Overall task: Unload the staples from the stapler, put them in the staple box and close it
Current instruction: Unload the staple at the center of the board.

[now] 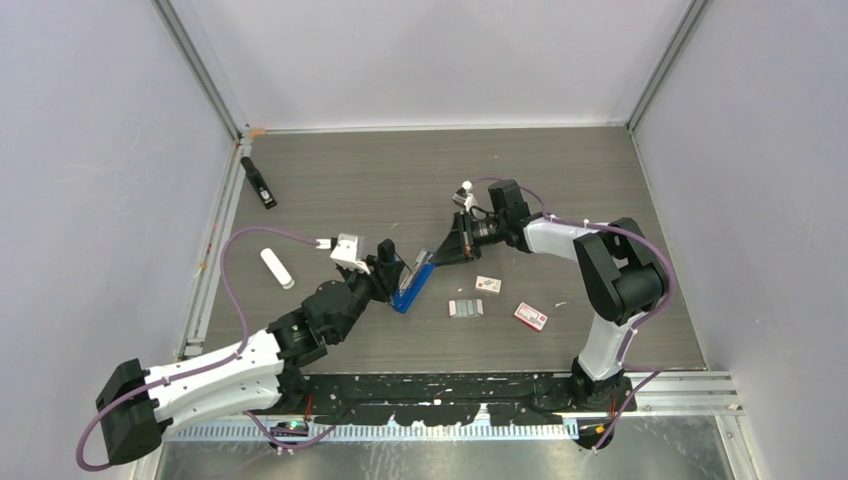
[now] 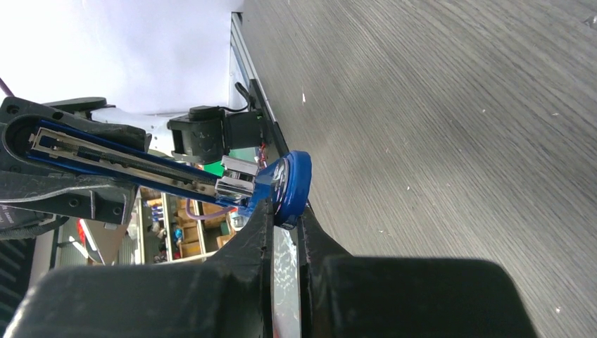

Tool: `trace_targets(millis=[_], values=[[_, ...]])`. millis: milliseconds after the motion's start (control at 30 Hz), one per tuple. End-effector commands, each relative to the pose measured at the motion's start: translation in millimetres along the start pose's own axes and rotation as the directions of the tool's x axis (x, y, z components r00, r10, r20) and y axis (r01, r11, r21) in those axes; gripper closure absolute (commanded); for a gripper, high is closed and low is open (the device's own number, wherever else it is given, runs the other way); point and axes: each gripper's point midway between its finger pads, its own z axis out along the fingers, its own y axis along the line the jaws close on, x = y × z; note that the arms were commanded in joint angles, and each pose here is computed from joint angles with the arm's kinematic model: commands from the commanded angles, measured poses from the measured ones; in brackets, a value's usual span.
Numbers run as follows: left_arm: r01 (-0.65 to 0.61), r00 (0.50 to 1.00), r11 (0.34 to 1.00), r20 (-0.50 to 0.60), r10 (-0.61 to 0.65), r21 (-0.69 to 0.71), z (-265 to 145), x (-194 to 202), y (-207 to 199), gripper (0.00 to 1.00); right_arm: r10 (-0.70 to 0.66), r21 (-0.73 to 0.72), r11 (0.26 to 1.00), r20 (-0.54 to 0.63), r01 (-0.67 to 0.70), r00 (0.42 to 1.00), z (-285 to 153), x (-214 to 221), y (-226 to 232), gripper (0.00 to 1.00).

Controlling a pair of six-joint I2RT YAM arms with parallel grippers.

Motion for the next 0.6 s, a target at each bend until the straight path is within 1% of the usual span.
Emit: trace_targets(millis=[0,200,400,467,567], values=[[0.14,0.957,0.989,0.265,-0.122,-0.052,-7,-78,8,1.0,-0.064,0.071,0.995,-0.016,0.065,0.998,4,7,-27,0.95],[0.118,0.966,0.992,0.234,-0.108,-0.031,-8,-69,6,1.0,-0.075,0.065,0.995,-0.028,0.076,0.997,1,7,-24,0.9],[0.088,0.981,0.996,0.173,-0.091,0.021,-5,-57,-5,1.0,-0.139,0.035,0.989,-0.071,0.142,0.988,-6,9,-13,0.84],[0.071,0.985,0.997,0.158,-0.075,0.031,-5,-54,-7,1.0,-0.155,0.034,0.987,-0.074,0.158,0.985,-7,8,-12,0.8],[0.028,0.992,0.999,0.119,-0.033,0.039,-5,-50,-10,1.0,-0.164,0.049,0.984,-0.088,0.169,0.982,-8,10,-18,0.8]])
